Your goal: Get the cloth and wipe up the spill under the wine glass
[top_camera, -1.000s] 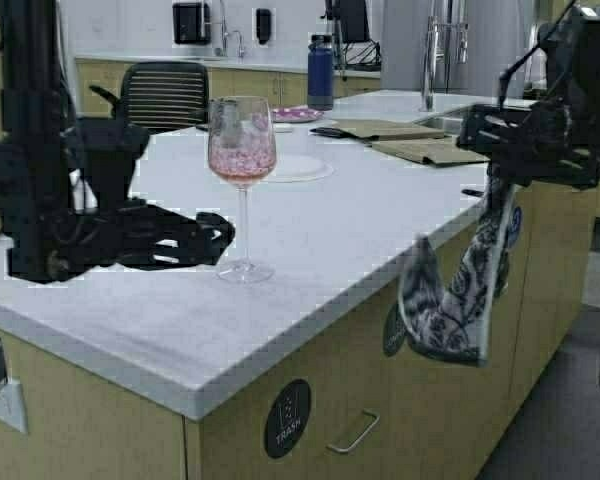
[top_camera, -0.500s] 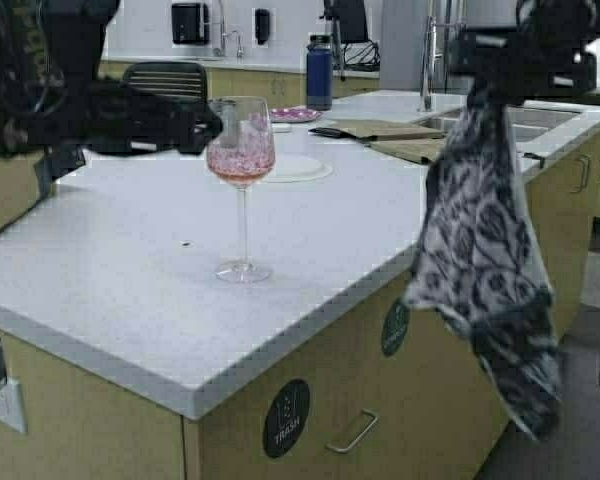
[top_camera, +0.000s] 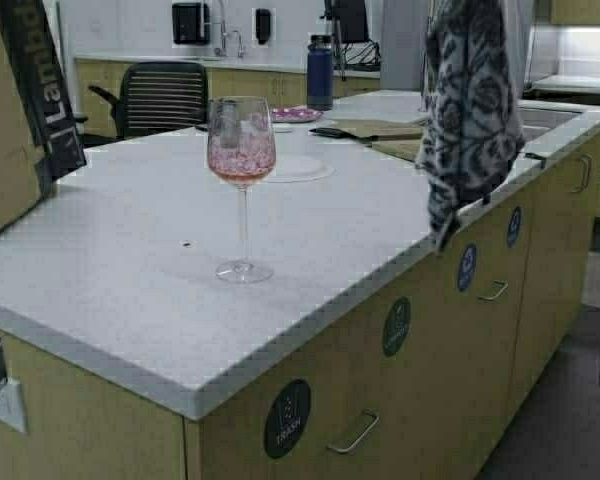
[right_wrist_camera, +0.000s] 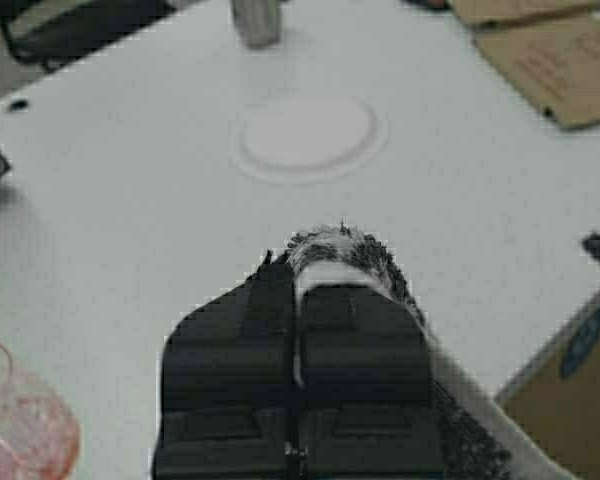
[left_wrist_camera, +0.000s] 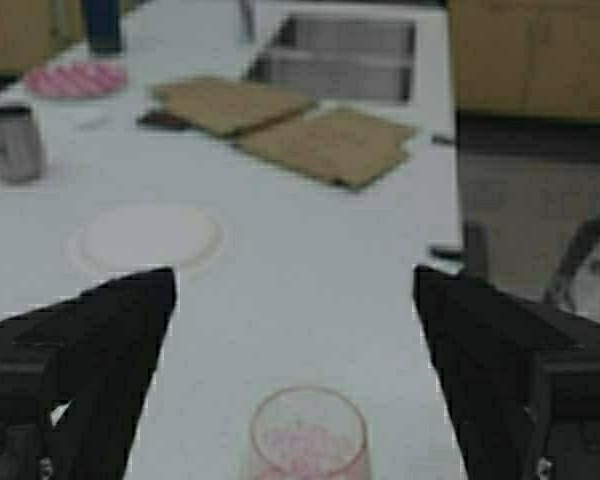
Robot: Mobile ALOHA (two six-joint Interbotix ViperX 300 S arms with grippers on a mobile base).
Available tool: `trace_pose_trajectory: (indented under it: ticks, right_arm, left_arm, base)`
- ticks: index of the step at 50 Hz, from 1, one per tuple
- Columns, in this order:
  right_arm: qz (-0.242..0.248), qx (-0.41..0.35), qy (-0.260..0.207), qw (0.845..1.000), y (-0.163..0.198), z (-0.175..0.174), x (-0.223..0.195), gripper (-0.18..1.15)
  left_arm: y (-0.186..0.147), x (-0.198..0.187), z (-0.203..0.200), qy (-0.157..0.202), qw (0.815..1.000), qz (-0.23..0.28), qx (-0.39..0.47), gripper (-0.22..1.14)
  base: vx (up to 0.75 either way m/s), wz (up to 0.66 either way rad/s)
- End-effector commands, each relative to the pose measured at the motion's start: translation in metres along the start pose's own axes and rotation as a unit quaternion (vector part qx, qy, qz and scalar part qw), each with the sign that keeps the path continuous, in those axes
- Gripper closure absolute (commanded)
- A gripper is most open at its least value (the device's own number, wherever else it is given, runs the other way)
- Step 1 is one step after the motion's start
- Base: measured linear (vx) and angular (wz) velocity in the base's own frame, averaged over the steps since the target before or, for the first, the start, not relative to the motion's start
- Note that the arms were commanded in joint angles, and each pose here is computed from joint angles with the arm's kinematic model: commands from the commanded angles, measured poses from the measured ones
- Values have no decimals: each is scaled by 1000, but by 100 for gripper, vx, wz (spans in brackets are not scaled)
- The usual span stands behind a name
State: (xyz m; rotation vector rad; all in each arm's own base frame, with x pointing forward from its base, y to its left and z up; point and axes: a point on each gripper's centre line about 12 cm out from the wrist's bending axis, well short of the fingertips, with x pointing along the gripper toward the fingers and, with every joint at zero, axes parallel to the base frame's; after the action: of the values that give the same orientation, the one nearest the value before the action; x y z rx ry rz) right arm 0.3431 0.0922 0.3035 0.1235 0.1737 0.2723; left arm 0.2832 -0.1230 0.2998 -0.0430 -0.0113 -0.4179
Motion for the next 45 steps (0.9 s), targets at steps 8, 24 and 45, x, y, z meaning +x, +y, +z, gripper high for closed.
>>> trace_pose_trajectory:
  ticks: [8, 24, 45]
  right_arm:
    - [7, -11, -64, 998, 11, 61, -31, 90]
    - [12, -17, -81, 997, 16, 76, -49, 90]
    - [12, -18, -71, 997, 15, 65, -49, 90]
  left_arm:
    - [-2, -21, 69, -28, 999, 3, -23, -10]
    - [-3, -37, 79, -42, 999, 2, -24, -10]
    - [-2, -41, 64, -27, 999, 3, -24, -10]
  base:
    - [0, 0]
    - [0, 0]
    - [0, 0]
